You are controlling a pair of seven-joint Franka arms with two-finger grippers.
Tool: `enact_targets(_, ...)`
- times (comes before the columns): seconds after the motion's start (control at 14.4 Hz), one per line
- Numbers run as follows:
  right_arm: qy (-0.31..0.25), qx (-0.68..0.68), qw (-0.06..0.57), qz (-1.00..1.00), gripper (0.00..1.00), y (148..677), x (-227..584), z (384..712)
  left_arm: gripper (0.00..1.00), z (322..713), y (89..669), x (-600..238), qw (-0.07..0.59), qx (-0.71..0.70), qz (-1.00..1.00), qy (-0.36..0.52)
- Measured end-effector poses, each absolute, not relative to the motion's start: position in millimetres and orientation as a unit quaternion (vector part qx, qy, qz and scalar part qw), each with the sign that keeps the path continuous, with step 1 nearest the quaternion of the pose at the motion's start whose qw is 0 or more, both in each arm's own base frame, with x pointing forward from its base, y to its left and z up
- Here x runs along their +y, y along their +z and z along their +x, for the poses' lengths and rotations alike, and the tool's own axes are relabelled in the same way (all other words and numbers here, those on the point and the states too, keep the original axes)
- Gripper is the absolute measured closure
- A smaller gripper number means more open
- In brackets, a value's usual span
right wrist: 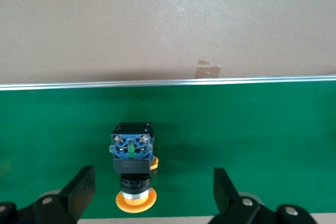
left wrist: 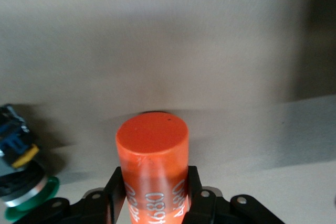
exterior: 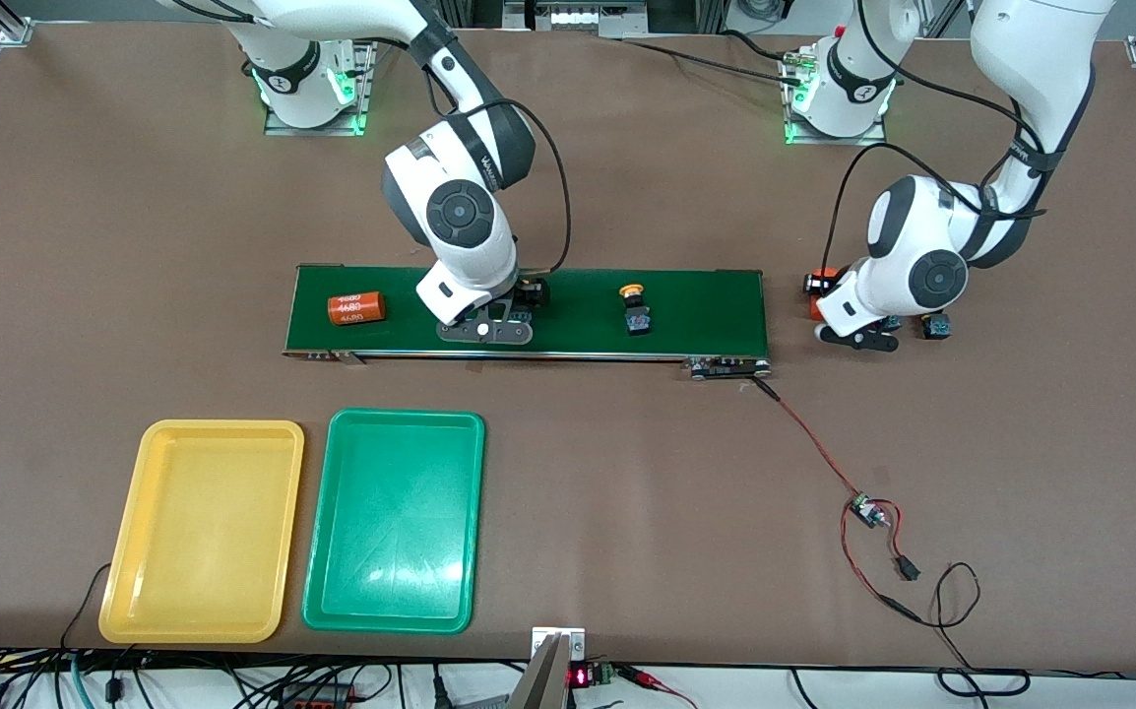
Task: Sort buttons by color to trays
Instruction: 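Carry the button toward the yellow tray while the left gripper grasps the cylinder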
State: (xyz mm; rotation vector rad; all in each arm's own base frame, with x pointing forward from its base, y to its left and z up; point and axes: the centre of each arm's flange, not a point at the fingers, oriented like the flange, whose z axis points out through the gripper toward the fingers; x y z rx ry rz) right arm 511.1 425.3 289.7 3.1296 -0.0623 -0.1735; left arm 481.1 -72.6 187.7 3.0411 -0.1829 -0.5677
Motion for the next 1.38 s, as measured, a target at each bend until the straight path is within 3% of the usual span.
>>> enact_targets(0.21,-0.063,-0.017,0.011,0.998,0.00,275,427,508,0.50,515,237,-73,0.020,-0.074,0.979,-0.187)
enact_targets(0.48,-0.073,-0.017,0.021,0.997,0.04,256,426,507,0.50,544,281,-83,0.038,-0.197,0.966,-0.162)
enact_targets(0.83,-0.078,-0.024,0.028,0.996,0.57,246,423,508,0.50,540,290,-132,0.063,-0.401,0.902,-0.145)
enact_targets(1.18,-0.063,-0.043,0.027,0.997,0.57,256,407,528,0.50,537,306,-189,0.075,-0.547,0.827,-0.102)
enact_targets(1.38,-0.025,-0.092,0.031,0.995,0.57,296,360,581,0.50,532,304,-231,0.073,-0.620,0.779,-0.058)
